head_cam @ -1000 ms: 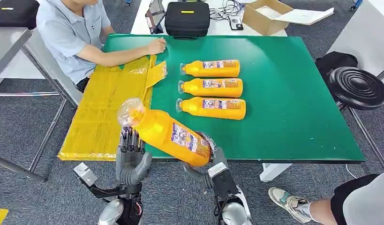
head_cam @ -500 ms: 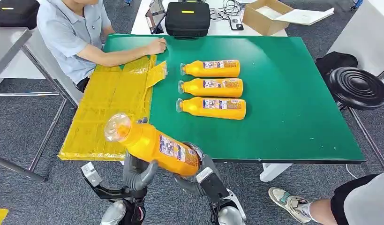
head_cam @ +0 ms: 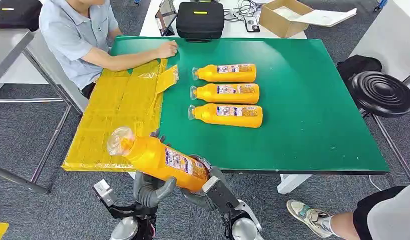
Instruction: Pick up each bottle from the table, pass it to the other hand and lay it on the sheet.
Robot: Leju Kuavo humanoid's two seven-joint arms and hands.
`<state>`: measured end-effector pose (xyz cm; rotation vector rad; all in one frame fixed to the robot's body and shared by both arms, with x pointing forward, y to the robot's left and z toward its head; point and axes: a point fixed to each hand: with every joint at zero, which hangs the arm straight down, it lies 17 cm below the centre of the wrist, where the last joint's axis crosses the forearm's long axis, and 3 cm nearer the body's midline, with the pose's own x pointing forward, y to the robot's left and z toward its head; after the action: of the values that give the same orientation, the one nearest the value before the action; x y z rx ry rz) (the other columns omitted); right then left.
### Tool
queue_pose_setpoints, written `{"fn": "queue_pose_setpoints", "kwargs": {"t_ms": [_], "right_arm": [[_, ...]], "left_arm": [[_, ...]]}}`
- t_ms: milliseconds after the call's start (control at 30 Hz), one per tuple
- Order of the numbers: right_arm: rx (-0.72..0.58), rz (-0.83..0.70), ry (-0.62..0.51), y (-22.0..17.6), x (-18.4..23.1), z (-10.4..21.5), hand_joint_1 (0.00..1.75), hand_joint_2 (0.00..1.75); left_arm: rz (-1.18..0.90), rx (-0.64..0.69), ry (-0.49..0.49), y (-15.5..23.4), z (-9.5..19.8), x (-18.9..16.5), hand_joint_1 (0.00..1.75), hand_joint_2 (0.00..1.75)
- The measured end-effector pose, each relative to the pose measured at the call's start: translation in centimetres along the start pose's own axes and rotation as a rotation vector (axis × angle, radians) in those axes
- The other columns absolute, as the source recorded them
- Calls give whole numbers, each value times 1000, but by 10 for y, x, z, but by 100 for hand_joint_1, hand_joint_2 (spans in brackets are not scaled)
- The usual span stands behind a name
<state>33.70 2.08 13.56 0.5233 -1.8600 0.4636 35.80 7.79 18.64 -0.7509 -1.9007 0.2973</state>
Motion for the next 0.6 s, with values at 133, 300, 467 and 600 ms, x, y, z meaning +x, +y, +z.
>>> {"fn": "queue_pose_setpoints", "kwargs": {"t_ms": [133, 300, 467, 600], "right_arm": [[23, 18, 13, 2, -4, 2, 175, 175], [108, 56, 26, 15, -10, 6, 175, 175], [150, 92, 50, 19, -21, 14, 175, 175], [156, 99, 62, 19, -26, 17, 175, 175]], "left_arm": [[4, 4, 13, 2, 1, -2, 0, 175], [27, -17, 42, 0, 3, -8, 175, 175], [57, -78, 113, -6, 8, -23, 175, 175], [59, -81, 132, -4, 10, -28, 175, 175]]}}
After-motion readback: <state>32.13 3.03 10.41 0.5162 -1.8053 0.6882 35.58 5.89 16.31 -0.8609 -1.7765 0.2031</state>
